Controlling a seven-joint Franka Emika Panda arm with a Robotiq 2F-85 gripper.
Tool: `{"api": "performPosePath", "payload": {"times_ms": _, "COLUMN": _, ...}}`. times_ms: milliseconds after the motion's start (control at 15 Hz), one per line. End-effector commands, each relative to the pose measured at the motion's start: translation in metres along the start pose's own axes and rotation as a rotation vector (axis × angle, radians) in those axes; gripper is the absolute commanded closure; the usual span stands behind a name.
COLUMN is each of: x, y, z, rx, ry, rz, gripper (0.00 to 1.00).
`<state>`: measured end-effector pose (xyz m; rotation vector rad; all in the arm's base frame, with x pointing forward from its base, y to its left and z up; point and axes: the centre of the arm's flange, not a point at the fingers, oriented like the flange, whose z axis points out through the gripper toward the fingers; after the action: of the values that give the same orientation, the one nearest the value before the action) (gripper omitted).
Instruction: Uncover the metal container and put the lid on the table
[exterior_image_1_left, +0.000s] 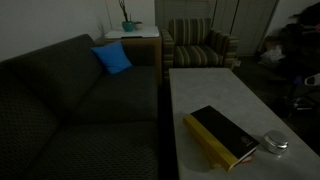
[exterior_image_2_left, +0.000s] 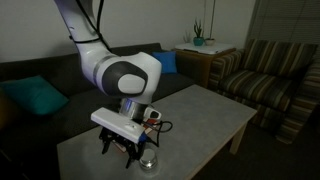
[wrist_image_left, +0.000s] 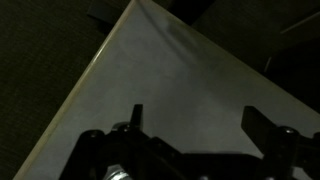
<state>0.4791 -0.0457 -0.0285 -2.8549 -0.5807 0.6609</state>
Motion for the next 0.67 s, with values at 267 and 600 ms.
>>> {"api": "performPosePath", "payload": {"times_ms": 267, "x": 0.033, "y": 0.010, "z": 0.012, "rx": 0.003, "ry": 0.024, "rz": -0.010, "gripper": 0.00}}
{"api": "performPosePath", "payload": {"times_ms": 600, "x": 0.048, "y": 0.012, "z": 0.026, "rx": -0.024, "ry": 0.012, "rz": -0.008, "gripper": 0.00}}
